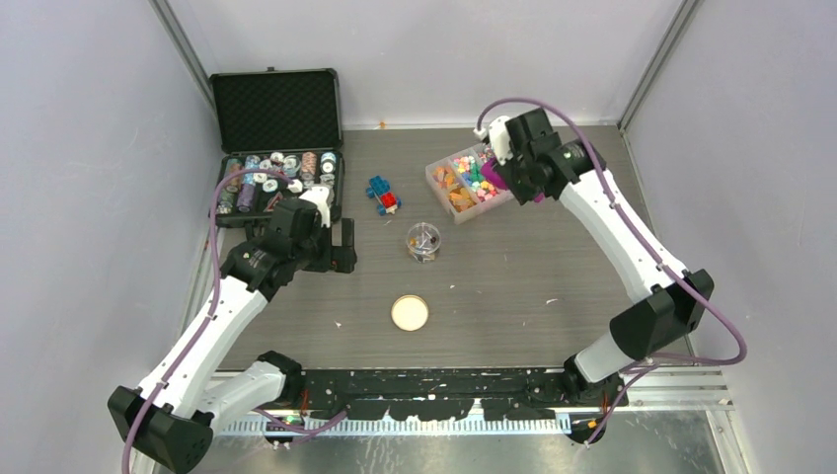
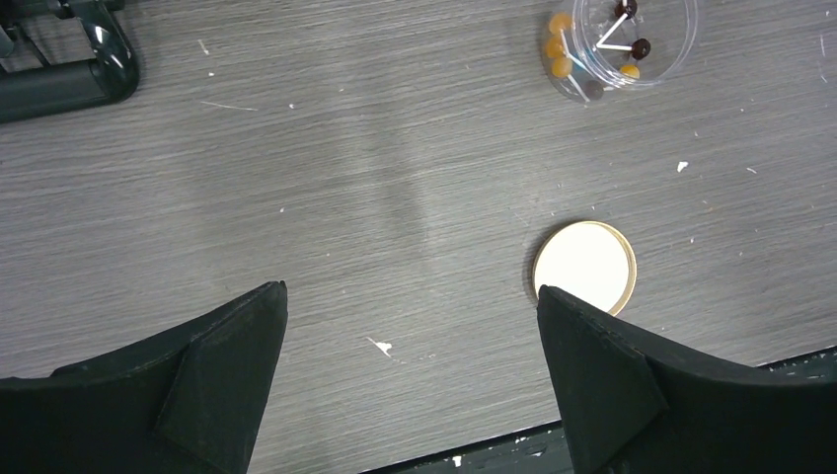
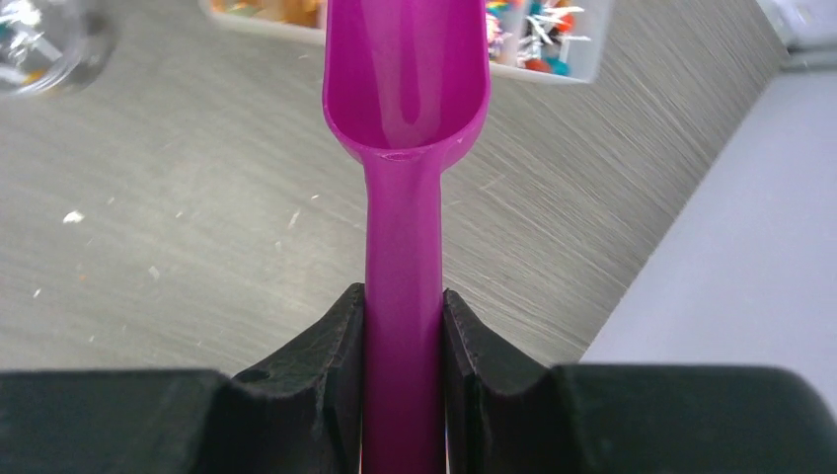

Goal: Pack the candies
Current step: Scoop the fake candies from the storage box.

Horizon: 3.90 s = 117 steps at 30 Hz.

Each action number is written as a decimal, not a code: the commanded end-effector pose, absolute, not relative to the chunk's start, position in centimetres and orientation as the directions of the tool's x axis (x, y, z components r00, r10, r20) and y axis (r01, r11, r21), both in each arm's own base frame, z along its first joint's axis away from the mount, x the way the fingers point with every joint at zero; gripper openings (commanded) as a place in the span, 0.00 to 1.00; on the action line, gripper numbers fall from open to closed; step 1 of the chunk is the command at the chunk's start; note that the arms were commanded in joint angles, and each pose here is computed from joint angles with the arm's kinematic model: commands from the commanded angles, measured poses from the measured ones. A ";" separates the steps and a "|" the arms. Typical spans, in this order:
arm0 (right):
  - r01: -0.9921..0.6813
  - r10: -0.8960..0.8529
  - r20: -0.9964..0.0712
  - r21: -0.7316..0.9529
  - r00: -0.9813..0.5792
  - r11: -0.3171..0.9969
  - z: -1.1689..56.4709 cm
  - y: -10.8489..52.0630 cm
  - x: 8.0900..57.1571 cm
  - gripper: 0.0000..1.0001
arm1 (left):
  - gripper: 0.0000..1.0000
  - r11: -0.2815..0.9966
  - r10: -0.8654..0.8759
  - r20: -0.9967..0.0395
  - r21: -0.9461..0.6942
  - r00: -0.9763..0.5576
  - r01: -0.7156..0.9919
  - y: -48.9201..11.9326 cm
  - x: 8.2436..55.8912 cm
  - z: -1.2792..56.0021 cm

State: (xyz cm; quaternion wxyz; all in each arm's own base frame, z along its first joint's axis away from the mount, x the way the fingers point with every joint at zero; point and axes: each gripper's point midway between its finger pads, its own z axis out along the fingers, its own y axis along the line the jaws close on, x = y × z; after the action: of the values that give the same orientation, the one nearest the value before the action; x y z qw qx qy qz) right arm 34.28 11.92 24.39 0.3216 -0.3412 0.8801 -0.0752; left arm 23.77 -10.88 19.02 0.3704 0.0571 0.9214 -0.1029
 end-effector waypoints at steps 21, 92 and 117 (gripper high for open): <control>-0.301 -0.434 -0.345 -0.376 -0.833 0.876 22.0 1.0 44.1 0.00 | 1.00 0.959 0.072 -0.730 -0.137 -0.679 0.248 -11.8 23.7 20.0; -0.390 -0.446 -0.458 -0.217 -0.769 0.895 12.1 2.7 50.7 0.01 | 0.99 0.973 0.084 -0.718 -0.089 -0.691 0.211 -10.9 24.3 19.4; -0.379 -0.421 -0.508 -0.190 -0.752 0.906 11.6 2.5 50.7 0.01 | 0.99 0.974 0.084 -0.717 -0.086 -0.692 0.208 -10.8 24.2 19.4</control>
State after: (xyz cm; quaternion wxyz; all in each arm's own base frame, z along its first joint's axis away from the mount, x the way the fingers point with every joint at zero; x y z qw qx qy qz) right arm 49.79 1.31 9.25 0.2350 -0.2061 0.9484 -0.0542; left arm 23.82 -10.93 18.68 0.3694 0.0745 0.9223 -0.0860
